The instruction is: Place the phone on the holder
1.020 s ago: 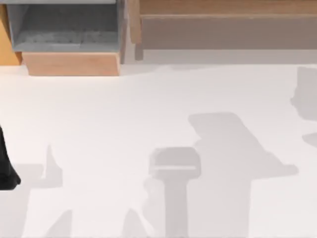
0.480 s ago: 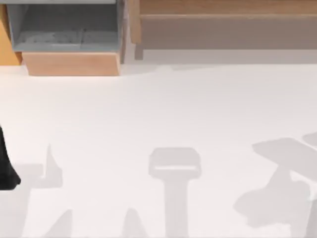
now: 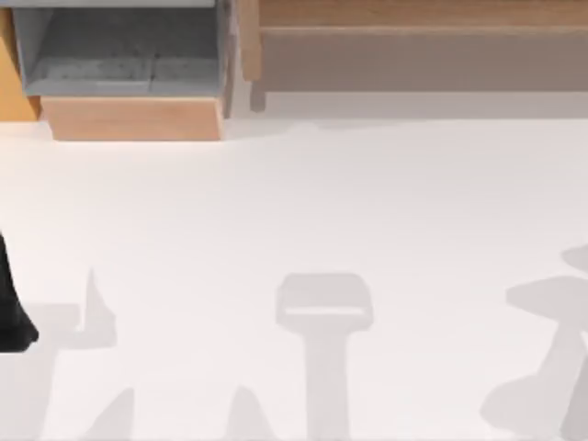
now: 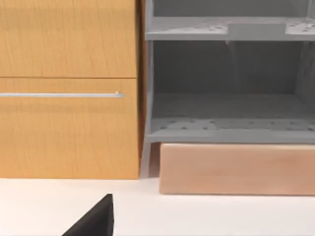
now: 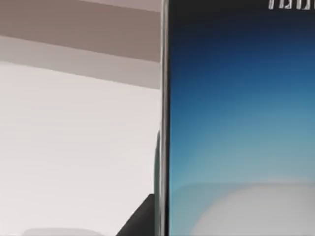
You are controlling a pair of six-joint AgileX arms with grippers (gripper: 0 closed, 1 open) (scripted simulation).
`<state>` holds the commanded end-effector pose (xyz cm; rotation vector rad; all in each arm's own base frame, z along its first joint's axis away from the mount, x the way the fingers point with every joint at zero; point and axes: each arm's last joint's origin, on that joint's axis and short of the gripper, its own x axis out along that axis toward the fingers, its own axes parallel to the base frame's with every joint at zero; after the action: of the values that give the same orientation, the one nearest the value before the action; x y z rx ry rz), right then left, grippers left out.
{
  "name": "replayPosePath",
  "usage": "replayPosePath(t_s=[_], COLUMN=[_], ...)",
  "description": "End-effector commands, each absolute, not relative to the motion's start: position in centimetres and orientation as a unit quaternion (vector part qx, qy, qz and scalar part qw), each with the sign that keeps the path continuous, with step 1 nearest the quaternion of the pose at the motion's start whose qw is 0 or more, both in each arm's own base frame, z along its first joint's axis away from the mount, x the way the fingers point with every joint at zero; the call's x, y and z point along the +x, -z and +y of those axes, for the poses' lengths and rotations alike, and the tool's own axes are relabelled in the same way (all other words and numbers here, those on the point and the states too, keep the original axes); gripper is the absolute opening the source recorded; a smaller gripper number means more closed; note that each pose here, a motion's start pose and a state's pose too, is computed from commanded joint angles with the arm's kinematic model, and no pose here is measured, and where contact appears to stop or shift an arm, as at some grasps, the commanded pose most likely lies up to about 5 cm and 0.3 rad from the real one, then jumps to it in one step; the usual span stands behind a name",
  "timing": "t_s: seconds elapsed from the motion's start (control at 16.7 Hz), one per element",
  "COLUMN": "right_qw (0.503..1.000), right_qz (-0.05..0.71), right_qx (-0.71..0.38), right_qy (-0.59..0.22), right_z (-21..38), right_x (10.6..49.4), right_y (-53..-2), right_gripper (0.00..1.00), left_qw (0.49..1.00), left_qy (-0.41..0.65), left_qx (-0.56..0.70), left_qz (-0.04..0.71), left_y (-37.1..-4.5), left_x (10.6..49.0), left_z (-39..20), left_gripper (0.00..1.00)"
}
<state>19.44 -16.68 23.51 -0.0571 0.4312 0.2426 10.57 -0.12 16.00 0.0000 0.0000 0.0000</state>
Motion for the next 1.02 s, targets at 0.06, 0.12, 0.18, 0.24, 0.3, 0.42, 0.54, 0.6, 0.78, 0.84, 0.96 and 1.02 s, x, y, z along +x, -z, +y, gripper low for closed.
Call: replayPosePath(t_s=[0.06, 0.12, 0.18, 0.24, 0.3, 0.42, 0.54, 0.6, 0.78, 0.84, 0.96, 1.02], right_qw=[0.969, 0.969, 0.969, 0.969, 0.969, 0.970, 0.972, 0.972, 0.971, 0.971, 0.970, 0.970], right_qz=[0.213, 0.213, 0.214, 0.214, 0.214, 0.216, 0.215, 0.213, 0.208, 0.208, 0.208, 0.209], right_qx=[-0.028, -0.028, -0.028, -0.028, -0.030, -0.034, -0.044, -0.053, -0.072, -0.070, -0.060, -0.052], right_qy=[-0.120, -0.120, -0.121, -0.121, -0.118, -0.103, -0.088, -0.084, -0.090, -0.097, -0.111, -0.116], right_z=[-16.7, -16.7, -16.6, -16.6, -16.8, -17.5, -18.1, -18.1, -17.2, -16.7, -15.9, -15.7], right_x=[19.4, 19.4, 19.5, 19.5, 19.5, 19.4, 19.4, 19.6, 20.4, 20.8, 21.7, 22.2], right_y=[-23.5, -23.5, -23.6, -23.6, -23.5, -23.1, -23.0, -23.1, -23.2, -23.0, -22.6, -22.3], right_gripper=[0.00, 0.00, 0.00, 0.00, 0.00, 0.00, 0.00, 0.00, 0.00, 0.00, 0.00, 0.00], left_qw=[1.000, 1.000, 1.000, 1.000, 1.000, 1.000, 1.000, 1.000, 1.000, 1.000, 1.000, 1.000], left_qy=[0.000, 0.000, 0.000, 0.000, 0.000, 0.000, 0.000, 0.000, 0.000, 0.000, 0.000, 0.000], left_qx=[0.000, 0.000, 0.000, 0.000, 0.000, 0.000, 0.000, 0.000, 0.000, 0.000, 0.000, 0.000], left_qz=[0.000, 0.000, 0.000, 0.000, 0.000, 0.000, 0.000, 0.000, 0.000, 0.000, 0.000, 0.000], left_y=[-16.0, -16.0, -16.0, -16.0, -16.0, -16.0, -16.0, -16.0, -16.0, -16.0, -16.0, -16.0], left_x=[10.6, 10.6, 10.6, 10.6, 10.6, 10.6, 10.6, 10.6, 10.6, 10.6, 10.6, 10.6], left_z=[-0.1, -0.1, -0.1, -0.1, -0.1, -0.1, -0.1, -0.1, -0.1, -0.1, -0.1, -0.1], left_gripper=[1.00, 1.00, 1.00, 1.00, 1.00, 1.00, 1.00, 1.00, 1.00, 1.00, 1.00, 1.00])
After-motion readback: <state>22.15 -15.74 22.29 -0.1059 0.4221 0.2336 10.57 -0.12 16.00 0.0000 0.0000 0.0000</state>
